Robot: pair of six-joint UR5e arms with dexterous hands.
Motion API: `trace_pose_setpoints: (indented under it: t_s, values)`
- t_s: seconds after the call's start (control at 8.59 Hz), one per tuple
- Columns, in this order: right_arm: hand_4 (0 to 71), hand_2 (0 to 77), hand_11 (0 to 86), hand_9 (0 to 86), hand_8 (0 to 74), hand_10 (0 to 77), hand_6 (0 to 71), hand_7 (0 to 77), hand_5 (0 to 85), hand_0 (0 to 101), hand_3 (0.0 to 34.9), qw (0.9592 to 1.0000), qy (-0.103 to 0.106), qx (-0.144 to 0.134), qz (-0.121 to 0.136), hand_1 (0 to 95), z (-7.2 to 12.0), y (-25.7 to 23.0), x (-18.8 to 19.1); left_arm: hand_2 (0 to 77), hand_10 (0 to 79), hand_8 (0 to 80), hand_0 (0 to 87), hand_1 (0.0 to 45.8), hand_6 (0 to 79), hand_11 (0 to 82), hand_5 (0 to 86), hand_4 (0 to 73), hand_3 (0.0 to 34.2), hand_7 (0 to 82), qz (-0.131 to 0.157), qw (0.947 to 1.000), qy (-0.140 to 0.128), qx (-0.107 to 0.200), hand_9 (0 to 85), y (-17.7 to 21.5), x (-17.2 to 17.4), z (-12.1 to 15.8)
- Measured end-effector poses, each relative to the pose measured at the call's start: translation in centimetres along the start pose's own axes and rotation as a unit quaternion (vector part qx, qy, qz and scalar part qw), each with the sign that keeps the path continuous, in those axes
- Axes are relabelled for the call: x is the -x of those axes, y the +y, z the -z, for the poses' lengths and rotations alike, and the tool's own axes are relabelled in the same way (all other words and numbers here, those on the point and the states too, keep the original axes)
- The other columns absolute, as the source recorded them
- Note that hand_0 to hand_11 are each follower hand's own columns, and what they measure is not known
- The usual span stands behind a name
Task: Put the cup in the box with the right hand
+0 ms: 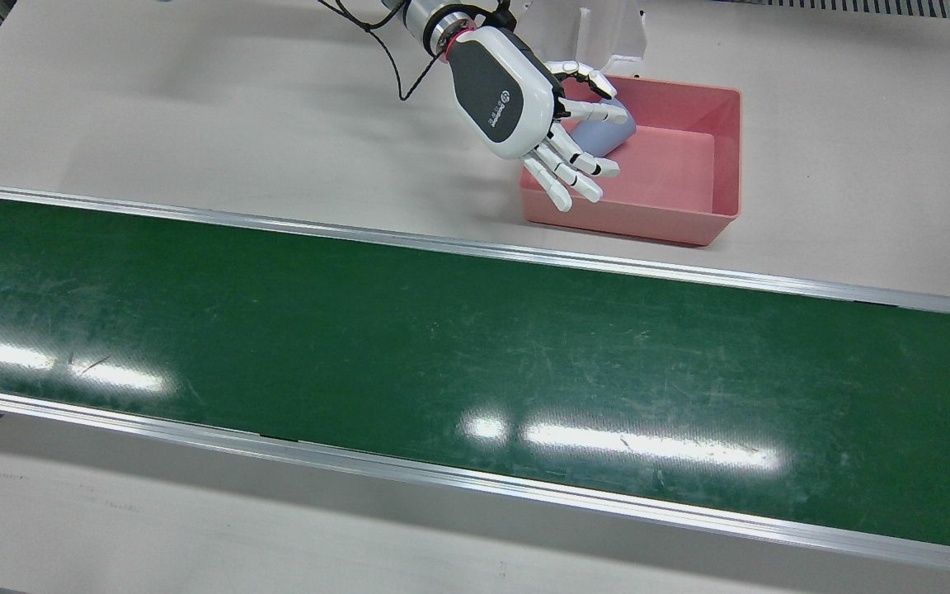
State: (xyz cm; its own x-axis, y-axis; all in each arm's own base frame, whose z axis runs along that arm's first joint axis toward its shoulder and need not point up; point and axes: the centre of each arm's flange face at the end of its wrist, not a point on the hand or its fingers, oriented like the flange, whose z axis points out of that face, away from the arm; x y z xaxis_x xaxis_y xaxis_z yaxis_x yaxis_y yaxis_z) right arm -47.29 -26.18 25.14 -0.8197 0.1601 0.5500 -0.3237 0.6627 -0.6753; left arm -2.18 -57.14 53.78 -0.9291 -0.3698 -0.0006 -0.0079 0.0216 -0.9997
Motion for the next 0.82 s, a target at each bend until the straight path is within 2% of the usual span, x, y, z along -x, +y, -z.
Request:
trace_pose_setpoints:
  t_s: [0.12, 0.23, 0.35, 0.47, 0.58, 0.7, 0.82]
  values:
    - [51.3, 27.3, 1.1, 12.0, 2.2, 0.5, 6.5, 33.3, 1.1, 24, 0.0, 1.0000, -0.001, 0.003, -0.002, 34.4, 0.1, 0.0, 0.4, 0.5, 0.0, 0.0, 0.0, 0.5, 0.0, 0.0, 0.0, 0.0, 0.0, 0.0, 0.000, 1.0000, 0.000, 0.000, 0.0, 0.0, 0.0, 0.0]
    - [51.3, 24.0, 1.1, 12.0, 2.7, 0.5, 8.2, 38.7, 1.1, 4, 0.0, 0.9999, -0.010, 0.002, -0.003, 18.0, 0.5, -1.1, 2.1, 0.5, 0.0, 0.0, 0.0, 0.5, 0.0, 0.0, 0.0, 0.0, 0.0, 0.0, 0.000, 1.0000, 0.000, 0.000, 0.0, 0.0, 0.0, 0.0]
    - [51.3, 15.3, 1.1, 13.6, 2.7, 0.5, 8.2, 39.8, 1.1, 13, 0.0, 0.9997, -0.023, -0.003, -0.001, 2.7, 1.5, -3.8, 5.7, 0.5, 0.0, 0.0, 0.0, 0.5, 0.0, 0.0, 0.0, 0.0, 0.0, 0.0, 0.000, 1.0000, 0.000, 0.000, 0.0, 0.0, 0.0, 0.0]
    - [51.3, 4.4, 1.1, 14.7, 4.4, 0.5, 8.2, 45.8, 1.1, 32, 0.0, 0.9997, -0.024, -0.007, -0.002, 1.1, 2.3, -7.1, 8.9, 0.5, 0.0, 0.0, 0.0, 0.5, 0.0, 0.0, 0.0, 0.0, 0.0, 0.0, 0.000, 1.0000, 0.000, 0.000, 0.0, 0.0, 0.0, 0.0]
    - [51.3, 2.2, 1.1, 20.2, 6.5, 5.5, 12.0, 56.7, 1.1, 39, 0.0, 0.9998, -0.005, -0.015, -0.016, 2.2, 2.5, -11.8, 11.1, 0.5, 0.0, 0.0, 0.0, 0.5, 0.0, 0.0, 0.0, 0.0, 0.0, 0.0, 0.000, 1.0000, 0.000, 0.000, 0.0, 0.0, 0.0, 0.0]
    - [51.8, 10.9, 1.1, 42.5, 18.5, 10.4, 21.3, 72.0, 0.5, 51, 0.0, 0.9984, 0.028, -0.030, -0.039, 11.5, 2.2, -17.5, 12.0, 0.5, 0.0, 0.0, 0.0, 0.5, 0.0, 0.0, 0.0, 0.0, 0.0, 0.0, 0.000, 1.0000, 0.000, 0.000, 0.0, 0.0, 0.0, 0.0]
    - [51.8, 10.9, 1.1, 42.5, 18.5, 10.4, 21.3, 72.0, 0.5, 51, 0.0, 0.9952, 0.047, -0.059, -0.062, 11.5, 2.1, -24.5, 13.5, 0.5, 0.0, 0.0, 0.0, 0.5, 0.0, 0.0, 0.0, 0.0, 0.0, 0.0, 0.000, 1.0000, 0.000, 0.000, 0.5, 0.0, 0.0, 0.0]
